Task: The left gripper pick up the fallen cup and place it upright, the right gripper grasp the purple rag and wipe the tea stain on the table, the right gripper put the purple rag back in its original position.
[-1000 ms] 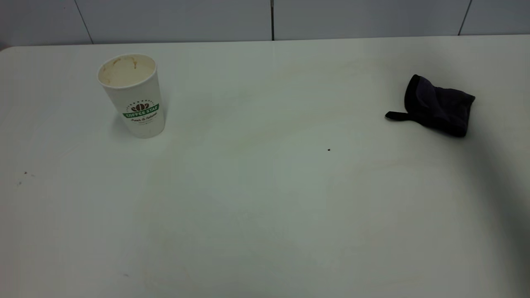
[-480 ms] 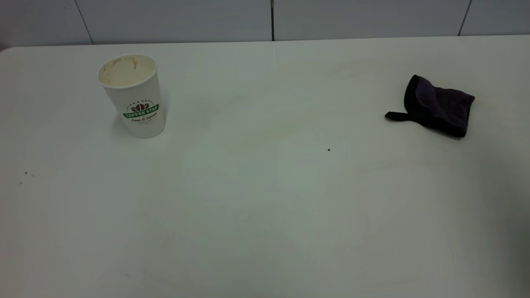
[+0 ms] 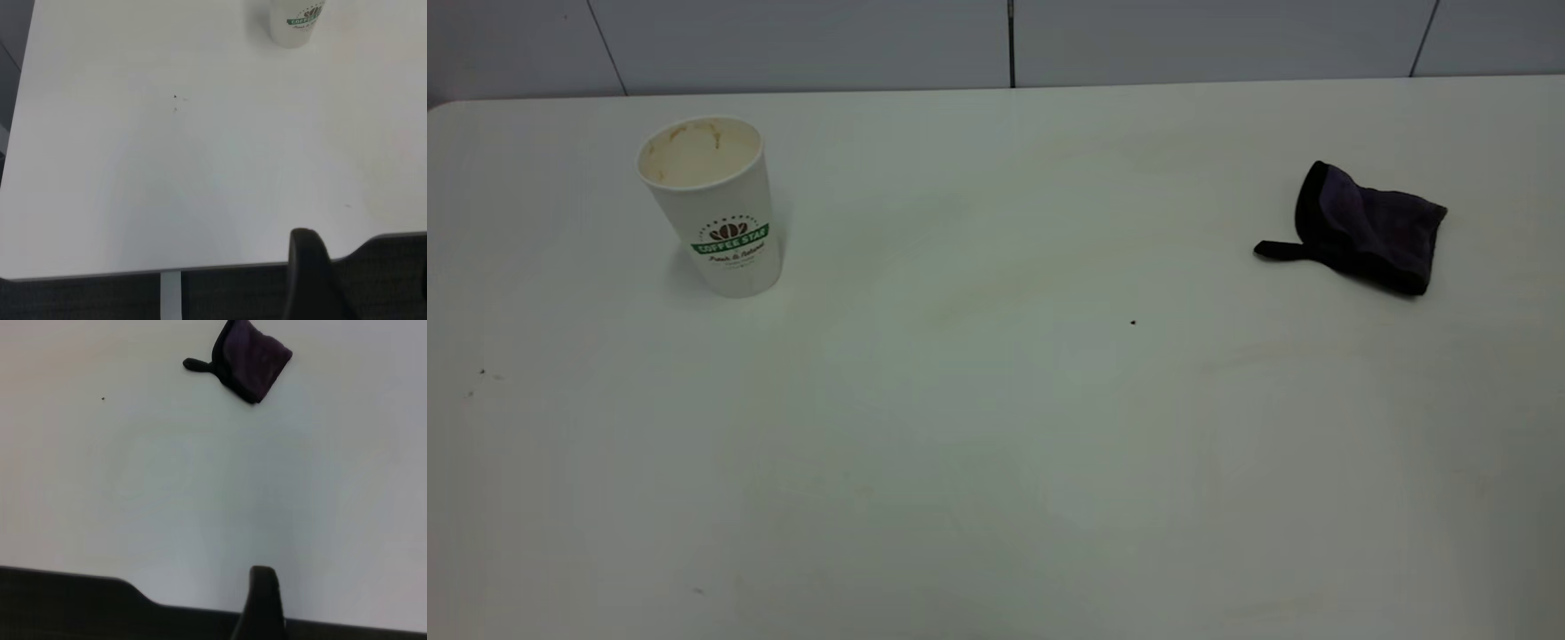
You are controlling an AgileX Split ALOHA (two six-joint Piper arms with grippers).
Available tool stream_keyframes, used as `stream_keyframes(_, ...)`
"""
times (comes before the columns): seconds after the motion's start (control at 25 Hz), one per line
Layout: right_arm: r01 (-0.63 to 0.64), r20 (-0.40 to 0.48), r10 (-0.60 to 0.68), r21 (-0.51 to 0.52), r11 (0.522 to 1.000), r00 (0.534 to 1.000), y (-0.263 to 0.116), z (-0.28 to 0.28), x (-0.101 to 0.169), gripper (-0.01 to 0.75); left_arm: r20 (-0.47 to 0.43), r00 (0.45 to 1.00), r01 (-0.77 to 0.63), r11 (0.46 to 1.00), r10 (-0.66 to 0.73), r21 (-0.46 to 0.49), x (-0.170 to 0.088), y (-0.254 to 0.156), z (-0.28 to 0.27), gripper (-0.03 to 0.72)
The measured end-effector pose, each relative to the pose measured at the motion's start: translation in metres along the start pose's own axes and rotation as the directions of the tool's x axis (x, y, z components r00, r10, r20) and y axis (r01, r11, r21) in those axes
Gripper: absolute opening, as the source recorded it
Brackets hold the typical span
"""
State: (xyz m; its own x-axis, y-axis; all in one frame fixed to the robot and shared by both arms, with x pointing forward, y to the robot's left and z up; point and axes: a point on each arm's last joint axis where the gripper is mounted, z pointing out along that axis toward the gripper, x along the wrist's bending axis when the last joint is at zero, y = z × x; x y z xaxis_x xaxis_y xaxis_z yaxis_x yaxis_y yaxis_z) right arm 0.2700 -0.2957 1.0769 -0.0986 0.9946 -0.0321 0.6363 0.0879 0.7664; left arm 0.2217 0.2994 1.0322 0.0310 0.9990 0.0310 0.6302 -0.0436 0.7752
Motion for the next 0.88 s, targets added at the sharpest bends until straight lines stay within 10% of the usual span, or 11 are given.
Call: stream_keyframes(0.88, -0.012, -0.023, 0.013, 0.025, 1.000, 1.000, -0.036, 0.014, 0.004, 0.571, 0.000, 1.000, 0.000, 1.000, 0.000, 0.000, 0.000, 0.000, 0.000, 0.433)
